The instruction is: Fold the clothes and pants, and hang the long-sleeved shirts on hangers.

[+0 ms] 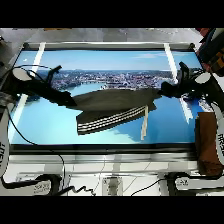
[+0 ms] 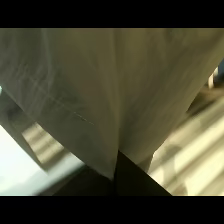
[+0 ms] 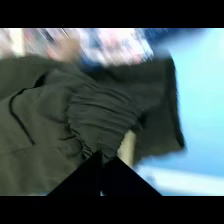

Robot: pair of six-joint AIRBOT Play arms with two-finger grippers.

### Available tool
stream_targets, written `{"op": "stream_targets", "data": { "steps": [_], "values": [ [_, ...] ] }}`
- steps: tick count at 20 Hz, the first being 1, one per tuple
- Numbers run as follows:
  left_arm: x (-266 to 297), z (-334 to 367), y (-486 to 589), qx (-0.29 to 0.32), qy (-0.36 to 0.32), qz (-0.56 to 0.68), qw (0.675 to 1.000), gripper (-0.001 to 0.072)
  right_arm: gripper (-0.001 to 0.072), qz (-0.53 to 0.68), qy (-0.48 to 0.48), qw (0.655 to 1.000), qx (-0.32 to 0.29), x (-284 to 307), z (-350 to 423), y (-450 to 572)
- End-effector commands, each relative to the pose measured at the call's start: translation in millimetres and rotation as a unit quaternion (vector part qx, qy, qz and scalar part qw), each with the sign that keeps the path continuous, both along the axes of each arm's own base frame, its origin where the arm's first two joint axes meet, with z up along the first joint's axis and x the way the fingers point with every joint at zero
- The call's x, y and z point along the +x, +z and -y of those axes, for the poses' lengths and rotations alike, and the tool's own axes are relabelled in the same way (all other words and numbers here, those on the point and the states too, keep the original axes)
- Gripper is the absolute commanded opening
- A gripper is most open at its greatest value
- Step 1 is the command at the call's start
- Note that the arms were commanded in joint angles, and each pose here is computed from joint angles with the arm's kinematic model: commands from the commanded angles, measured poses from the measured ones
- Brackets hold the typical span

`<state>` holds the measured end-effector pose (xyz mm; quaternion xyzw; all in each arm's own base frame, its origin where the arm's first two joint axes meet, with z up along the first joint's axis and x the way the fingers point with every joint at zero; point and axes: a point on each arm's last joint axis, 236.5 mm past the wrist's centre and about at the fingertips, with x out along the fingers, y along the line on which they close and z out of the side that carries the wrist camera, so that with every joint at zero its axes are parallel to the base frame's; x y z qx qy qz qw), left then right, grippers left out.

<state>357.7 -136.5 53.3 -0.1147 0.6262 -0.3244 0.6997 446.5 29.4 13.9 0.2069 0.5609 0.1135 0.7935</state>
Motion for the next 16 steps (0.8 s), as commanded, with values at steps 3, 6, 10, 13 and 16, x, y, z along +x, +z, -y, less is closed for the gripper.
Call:
{"op": "stream_targets", "data": {
  "steps": [3,6,10,13,16],
  "values": [
    [-55,36,-52,0.017,-0.044,-0.095,0.994,0.0009,0.0020,-0.112,0.048,0.992,-0.040,-50,23,-34],
    [-53,48,-96,0.031,-0.020,-0.095,0.995,0.0093,0.0589,-0.090,0.038,0.994,-0.057,-35,32,-43],
    [-52,52,-121,0.029,-0.006,-0.123,0.992,0.0691,0.0590,-0.042,0.006,0.997,-0.064,-3,40,-48],
    [-53,52,-127,0.031,-0.006,-0.131,0.991,0.0691,0.0591,-0.065,0.013,0.996,-0.056,5,40,-66],
    [-52,52,-127,0.030,-0.005,-0.130,0.991,0.0690,0.0595,-0.098,0.046,0.994,-0.022,14,28,-86]
  ]
}}
